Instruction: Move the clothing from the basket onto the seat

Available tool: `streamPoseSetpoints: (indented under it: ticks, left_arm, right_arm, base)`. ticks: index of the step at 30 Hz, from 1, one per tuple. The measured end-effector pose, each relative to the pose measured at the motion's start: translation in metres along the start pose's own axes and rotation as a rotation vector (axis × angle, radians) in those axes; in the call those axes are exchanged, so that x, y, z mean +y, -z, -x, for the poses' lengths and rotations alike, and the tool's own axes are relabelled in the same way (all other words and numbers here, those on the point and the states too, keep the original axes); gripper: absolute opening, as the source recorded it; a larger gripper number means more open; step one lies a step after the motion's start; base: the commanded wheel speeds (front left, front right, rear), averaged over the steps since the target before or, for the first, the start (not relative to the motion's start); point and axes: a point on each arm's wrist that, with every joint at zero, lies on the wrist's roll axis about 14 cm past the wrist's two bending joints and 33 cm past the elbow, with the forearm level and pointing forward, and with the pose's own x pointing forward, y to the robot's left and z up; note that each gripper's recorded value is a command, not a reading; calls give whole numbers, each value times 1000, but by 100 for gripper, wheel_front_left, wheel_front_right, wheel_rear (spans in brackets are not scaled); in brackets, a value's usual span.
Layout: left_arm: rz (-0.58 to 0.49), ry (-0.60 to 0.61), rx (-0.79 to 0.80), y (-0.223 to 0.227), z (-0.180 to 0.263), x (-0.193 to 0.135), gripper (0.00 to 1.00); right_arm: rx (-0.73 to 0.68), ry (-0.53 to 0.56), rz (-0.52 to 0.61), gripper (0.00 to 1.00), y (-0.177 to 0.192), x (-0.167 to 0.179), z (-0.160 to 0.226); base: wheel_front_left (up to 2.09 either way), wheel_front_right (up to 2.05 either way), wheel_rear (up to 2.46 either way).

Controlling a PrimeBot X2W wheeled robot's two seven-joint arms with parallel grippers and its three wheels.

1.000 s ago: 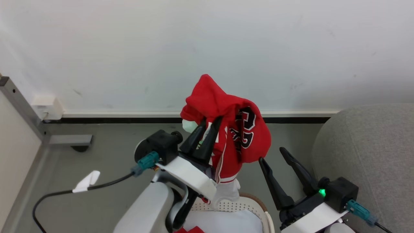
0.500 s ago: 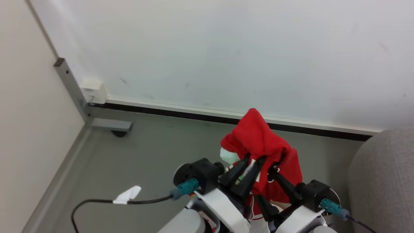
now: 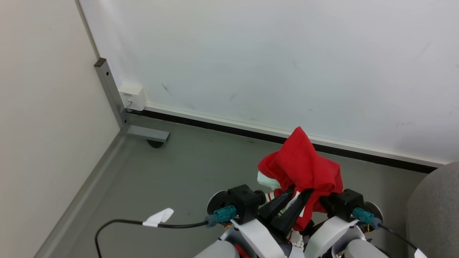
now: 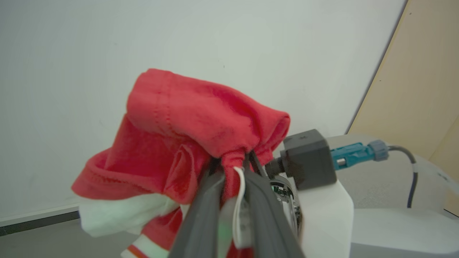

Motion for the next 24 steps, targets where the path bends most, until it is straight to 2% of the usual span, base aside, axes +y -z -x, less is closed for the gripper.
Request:
streamPoseSetpoints:
  ticks: [1, 2, 15, 16, 17, 18, 19, 20, 24]
  left_arm:
    - [0, -2, 2, 1, 0, 0, 0]
    - [2, -5, 5, 1, 0, 1, 0]
    - [41, -73, 18, 11, -2, 19, 0]
    - [44, -78, 18, 12, -3, 20, 5]
    - [48, -83, 23, 14, -3, 22, 30]
    - [53, -86, 31, 17, -3, 23, 45]
    - [54, -84, 40, 20, -3, 23, 94]
    - [57, -79, 45, 23, -4, 22, 100]
    - [69, -46, 57, 29, -10, 13, 100]
  right_arm:
    - [10, -1, 1, 24, 3, 1, -1]
    - [15, -5, 0, 0, 4, 3, -1]
    - [-57, 16, 6, 0, -17, -3, 3]
    - [-64, 30, -3, 0, -18, -7, 6]
    - [-69, 43, -11, 0, -18, -11, 8]
    - [-72, 59, -25, 0, -17, -15, 12]
    - [-74, 73, -32, 0, -16, -19, 14]
    - [-79, 88, -36, 0, -17, -24, 17]
    - [-131, 162, -39, 0, -32, -49, 28]
  base:
    - [0, 0, 0]
    - [0, 0, 0]
    - [0, 0, 0]
    - [0, 0, 0]
    - [0, 0, 0]
    - [0, 0, 0]
    - [0, 0, 0]
    - [0, 0, 0]
    - [0, 0, 0]
